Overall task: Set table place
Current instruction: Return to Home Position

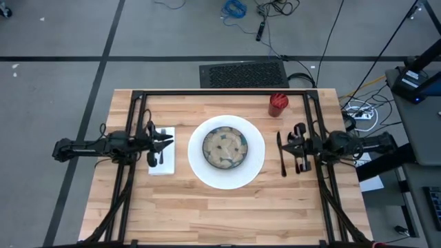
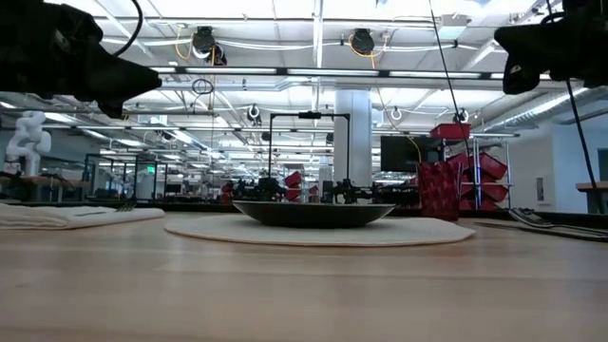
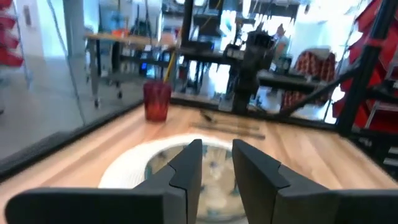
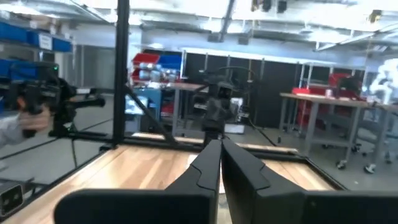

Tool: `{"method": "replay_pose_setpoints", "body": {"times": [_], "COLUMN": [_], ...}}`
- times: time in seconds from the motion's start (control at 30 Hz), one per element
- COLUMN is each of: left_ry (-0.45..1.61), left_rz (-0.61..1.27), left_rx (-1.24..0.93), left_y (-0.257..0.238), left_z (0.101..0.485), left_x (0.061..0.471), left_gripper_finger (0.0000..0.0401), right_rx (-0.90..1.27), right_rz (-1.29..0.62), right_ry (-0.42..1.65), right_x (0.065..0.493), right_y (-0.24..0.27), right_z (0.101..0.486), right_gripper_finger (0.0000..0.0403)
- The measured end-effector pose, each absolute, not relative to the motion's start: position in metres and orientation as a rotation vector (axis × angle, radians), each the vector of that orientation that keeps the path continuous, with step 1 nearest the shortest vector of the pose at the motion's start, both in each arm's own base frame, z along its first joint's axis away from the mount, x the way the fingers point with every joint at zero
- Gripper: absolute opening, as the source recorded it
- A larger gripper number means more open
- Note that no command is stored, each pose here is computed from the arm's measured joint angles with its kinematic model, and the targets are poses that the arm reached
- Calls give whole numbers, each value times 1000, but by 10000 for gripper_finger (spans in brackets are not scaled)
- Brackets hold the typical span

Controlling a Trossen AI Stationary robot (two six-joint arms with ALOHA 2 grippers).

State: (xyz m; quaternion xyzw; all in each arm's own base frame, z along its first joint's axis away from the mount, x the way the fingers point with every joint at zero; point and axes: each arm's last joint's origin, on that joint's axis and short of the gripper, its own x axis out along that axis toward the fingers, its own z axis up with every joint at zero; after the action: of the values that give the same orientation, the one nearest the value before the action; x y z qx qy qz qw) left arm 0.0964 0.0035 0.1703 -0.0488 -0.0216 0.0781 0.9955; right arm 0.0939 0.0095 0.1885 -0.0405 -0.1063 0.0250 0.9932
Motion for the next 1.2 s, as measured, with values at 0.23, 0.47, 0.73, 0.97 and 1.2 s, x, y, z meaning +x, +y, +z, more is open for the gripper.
{"method": "replay_pose_setpoints", "body": {"times": [0.23,0.47,0.73,0.97,1.2], "left_ry": [-57,-73,-65,-54,-50], "left_rz": [148,148,157,135,135], "left_rx": [-84,-52,-95,-103,-102], "left_y": [3,3,3,2,2], "left_z": [170,172,171,170,169], "left_x": [97,97,97,97,97], "left_gripper_finger": [75,75,75,75,75], "right_rx": [-82,-36,-37,-33,16], "right_rz": [40,44,44,45,51], "right_ry": [-206,-146,-162,-162,-153], "right_x": [94,95,95,95,95], "right_y": [14,14,14,14,14], "right_z": [186,181,182,182,182], "right_gripper_finger": [0,0,0,0,0]}}
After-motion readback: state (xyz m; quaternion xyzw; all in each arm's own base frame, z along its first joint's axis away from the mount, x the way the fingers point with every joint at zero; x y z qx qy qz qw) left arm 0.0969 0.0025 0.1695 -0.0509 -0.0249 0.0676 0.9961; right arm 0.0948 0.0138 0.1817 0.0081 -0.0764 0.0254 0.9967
